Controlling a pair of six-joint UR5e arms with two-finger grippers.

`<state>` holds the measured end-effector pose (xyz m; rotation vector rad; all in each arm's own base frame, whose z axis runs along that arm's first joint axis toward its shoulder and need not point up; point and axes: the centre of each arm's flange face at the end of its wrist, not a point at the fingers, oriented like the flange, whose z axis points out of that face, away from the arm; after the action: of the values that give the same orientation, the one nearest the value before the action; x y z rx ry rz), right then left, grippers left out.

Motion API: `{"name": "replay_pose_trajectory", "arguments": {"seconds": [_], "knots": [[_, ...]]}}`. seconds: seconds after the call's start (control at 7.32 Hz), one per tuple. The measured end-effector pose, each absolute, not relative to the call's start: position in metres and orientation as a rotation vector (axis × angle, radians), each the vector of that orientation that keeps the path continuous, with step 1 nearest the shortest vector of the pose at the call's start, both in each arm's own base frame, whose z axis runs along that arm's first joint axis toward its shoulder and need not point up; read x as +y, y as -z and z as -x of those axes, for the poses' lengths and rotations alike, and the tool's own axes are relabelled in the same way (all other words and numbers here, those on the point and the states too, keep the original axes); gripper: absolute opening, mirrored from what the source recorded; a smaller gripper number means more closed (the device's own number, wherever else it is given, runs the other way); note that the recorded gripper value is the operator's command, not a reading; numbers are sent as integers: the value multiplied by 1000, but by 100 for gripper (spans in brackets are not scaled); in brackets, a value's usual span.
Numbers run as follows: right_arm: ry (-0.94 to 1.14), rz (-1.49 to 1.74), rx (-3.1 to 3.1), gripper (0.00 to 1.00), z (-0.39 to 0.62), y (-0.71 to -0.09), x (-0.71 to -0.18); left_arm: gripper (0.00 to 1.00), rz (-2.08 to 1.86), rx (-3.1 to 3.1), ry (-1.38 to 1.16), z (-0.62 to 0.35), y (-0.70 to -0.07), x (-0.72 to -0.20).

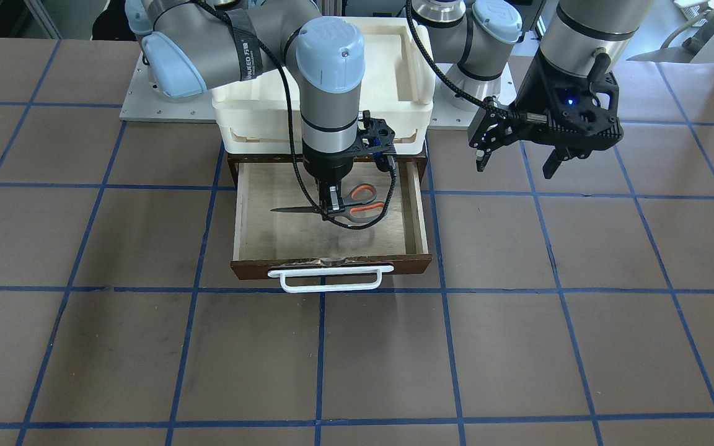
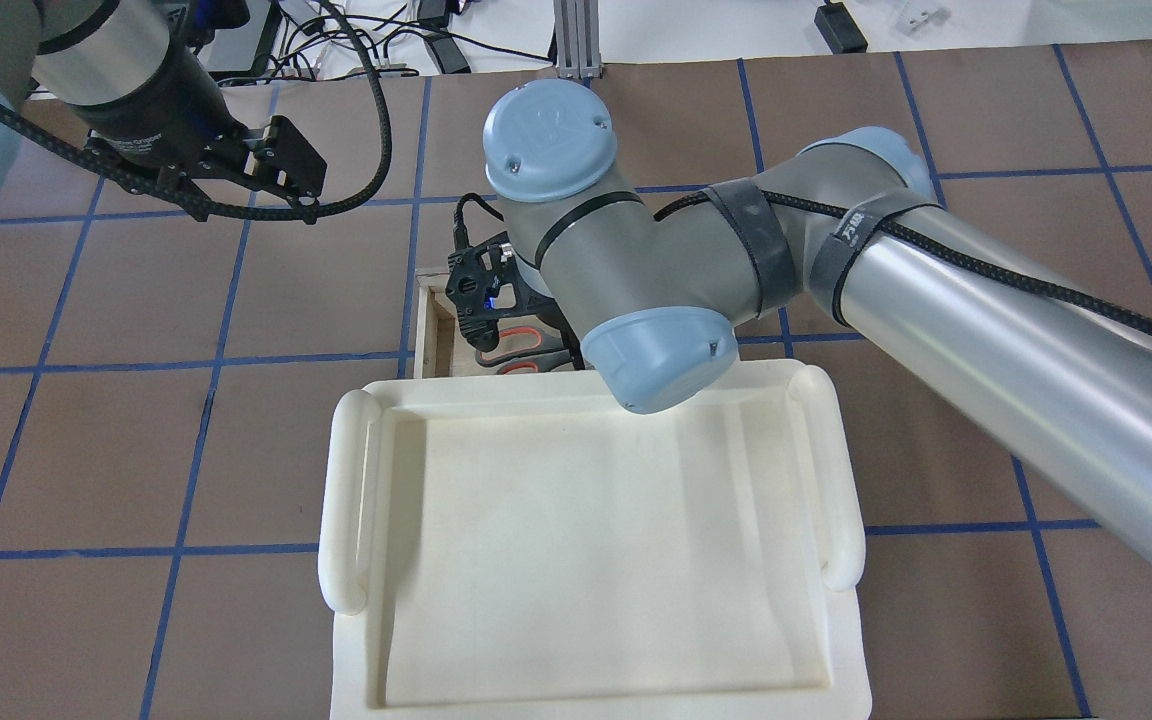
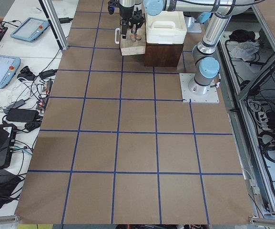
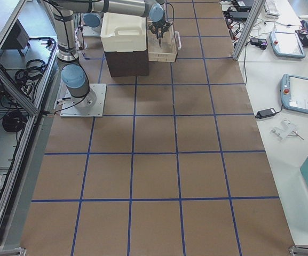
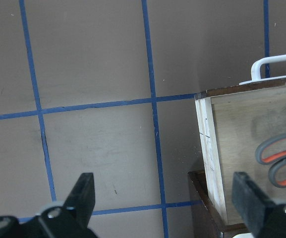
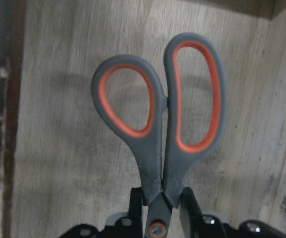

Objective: Put scissors in drawer and close it
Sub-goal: 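Lower the scissors into the drawer and open the right gripper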

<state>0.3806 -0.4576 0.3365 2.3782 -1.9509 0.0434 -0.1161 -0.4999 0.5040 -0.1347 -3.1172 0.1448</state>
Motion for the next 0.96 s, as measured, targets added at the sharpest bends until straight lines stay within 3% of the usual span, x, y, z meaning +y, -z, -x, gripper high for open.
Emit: {"name": "replay_pose_trajectory", "arguments": {"seconds": [0.27,0.82,0.96], "knots": [[-43,-2373,-1957,71,-380,-336,-457,100,134,-3115,-137,116,-503,-501],[-61,-2350,-1970,70,-379,-341,-459,100,134,-3120,-132,116,-503,-502],[-83,-2328,-1979,81,-375,-350,-463,100,134,-3121,-131,115,-503,-503]]}}
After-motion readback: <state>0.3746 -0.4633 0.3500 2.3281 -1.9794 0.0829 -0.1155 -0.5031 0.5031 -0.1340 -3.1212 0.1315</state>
